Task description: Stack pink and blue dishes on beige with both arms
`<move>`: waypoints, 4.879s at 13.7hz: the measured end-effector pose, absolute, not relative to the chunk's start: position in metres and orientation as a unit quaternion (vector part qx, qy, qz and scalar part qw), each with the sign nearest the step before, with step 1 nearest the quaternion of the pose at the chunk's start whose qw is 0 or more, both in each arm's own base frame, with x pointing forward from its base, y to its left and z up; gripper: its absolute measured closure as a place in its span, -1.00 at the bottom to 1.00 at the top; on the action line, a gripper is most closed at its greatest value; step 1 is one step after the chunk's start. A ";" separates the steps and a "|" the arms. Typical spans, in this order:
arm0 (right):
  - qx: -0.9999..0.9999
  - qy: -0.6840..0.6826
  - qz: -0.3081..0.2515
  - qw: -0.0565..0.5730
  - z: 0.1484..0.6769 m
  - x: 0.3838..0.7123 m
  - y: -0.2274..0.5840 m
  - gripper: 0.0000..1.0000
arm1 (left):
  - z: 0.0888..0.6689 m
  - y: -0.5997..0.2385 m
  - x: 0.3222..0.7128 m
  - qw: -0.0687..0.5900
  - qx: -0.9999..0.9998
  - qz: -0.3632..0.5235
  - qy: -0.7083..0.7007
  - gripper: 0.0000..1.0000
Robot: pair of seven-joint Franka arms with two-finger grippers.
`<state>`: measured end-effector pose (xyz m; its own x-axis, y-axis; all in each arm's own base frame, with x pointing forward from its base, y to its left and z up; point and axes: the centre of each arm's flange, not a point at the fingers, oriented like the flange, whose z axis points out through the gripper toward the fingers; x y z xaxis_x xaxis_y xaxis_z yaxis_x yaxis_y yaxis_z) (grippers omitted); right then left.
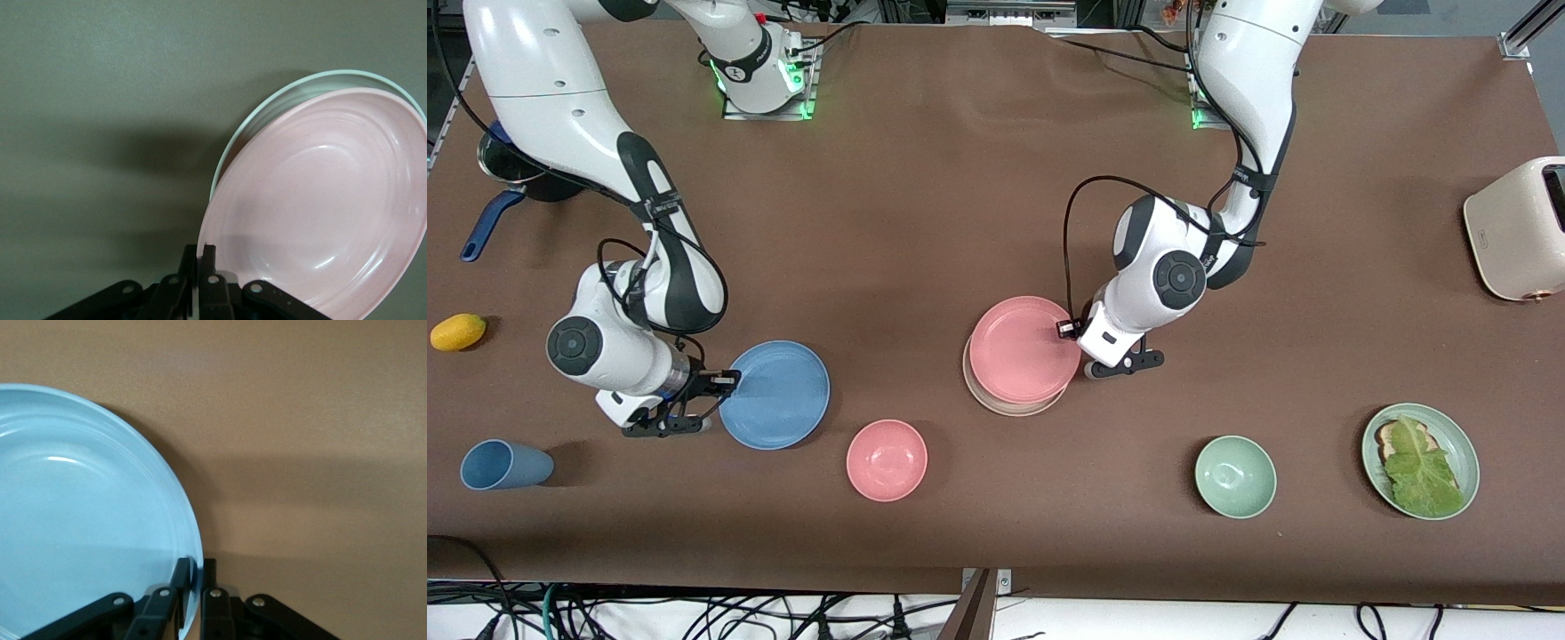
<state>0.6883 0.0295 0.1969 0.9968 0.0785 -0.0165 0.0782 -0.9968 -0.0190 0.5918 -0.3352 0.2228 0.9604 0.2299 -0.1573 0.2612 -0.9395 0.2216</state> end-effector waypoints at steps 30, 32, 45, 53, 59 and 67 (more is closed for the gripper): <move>-0.998 0.052 0.001 0.034 0.287 0.604 0.410 0.89 | 0.427 -0.032 0.667 0.054 0.984 -0.146 -0.085 -1.00; -0.997 0.069 -0.006 0.042 0.269 0.599 0.425 0.89 | 0.442 -0.023 0.662 0.038 0.984 -0.151 -0.086 -1.00; -0.987 0.147 -0.016 0.061 0.242 0.604 0.457 0.89 | 0.607 0.029 0.622 0.044 0.997 0.015 -0.063 -1.00; -0.991 0.124 -0.011 0.042 0.256 0.615 0.443 -0.64 | 0.630 -0.014 0.597 0.059 0.998 0.007 -0.025 -1.00; -0.998 0.061 0.010 -0.005 0.347 0.656 0.343 -1.00 | 0.670 -0.034 0.560 0.039 0.999 0.003 -0.026 -1.00; -0.999 -0.001 0.029 -0.034 0.461 0.641 0.204 -1.00 | 0.650 -0.030 0.562 0.038 0.999 -0.030 -0.021 -1.00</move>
<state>0.6413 0.2039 0.4611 0.9983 0.0002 -0.0589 0.0042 -0.9977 0.0673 0.5615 -0.0295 0.6497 0.9973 -0.0437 -0.0588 -0.0392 -0.9963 0.0769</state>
